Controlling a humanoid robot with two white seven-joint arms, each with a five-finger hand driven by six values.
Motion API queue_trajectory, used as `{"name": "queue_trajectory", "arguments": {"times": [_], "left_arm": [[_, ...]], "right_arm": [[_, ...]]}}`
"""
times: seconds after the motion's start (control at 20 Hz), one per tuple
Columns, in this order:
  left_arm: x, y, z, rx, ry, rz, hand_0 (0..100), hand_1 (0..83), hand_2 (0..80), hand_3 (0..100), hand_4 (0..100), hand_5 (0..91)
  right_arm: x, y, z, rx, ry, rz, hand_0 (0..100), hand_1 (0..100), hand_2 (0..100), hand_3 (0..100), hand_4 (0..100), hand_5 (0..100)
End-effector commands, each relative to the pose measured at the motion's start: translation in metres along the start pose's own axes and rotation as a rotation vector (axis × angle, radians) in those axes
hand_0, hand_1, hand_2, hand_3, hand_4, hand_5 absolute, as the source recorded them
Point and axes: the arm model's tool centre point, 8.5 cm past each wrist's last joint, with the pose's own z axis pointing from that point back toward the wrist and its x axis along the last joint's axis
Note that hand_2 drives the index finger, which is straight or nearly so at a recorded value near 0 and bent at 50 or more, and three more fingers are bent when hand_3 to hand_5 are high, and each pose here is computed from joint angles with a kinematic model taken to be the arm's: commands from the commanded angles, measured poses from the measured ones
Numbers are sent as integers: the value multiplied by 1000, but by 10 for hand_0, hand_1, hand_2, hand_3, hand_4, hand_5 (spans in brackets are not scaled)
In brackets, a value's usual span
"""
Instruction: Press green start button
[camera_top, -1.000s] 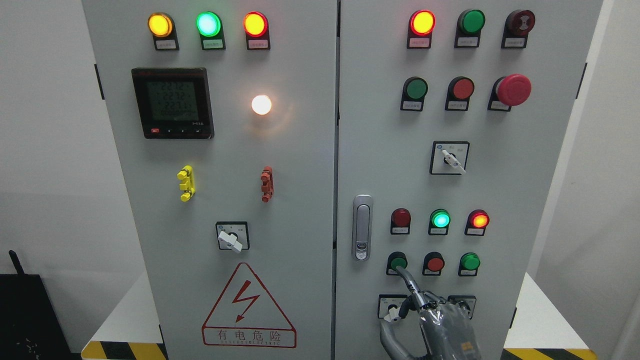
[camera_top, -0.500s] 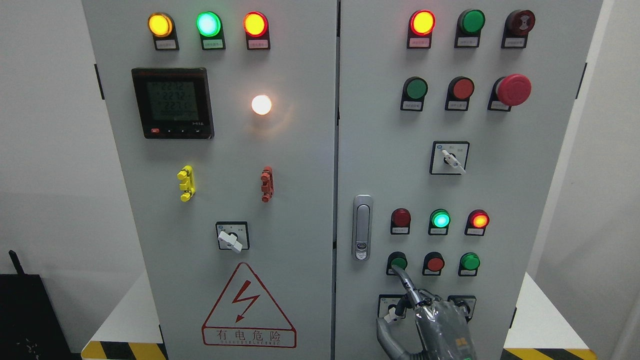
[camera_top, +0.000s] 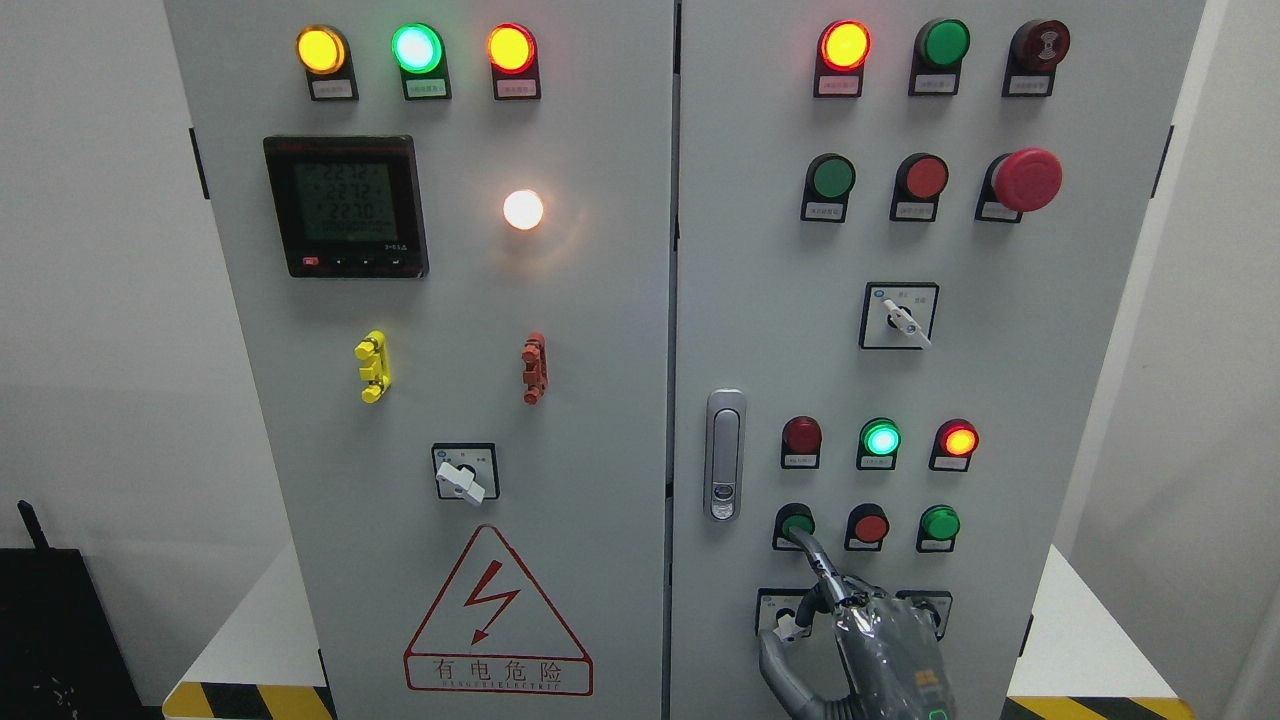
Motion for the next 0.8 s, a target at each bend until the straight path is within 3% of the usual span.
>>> {"name": "queue_trajectory", "arguments": {"times": [0.0,0.75], "left_arm": [[0,0,0,0,0,0,120,556,0,0,0,0],[0,0,0,0,0,0,120,556,0,0,0,0]], "right_arm": [[-8,4,-3,8,27,-4,554,353,0,665,629,588],[-7,3,-3,7,25,-7,557,354,0,665,631,587]]}}
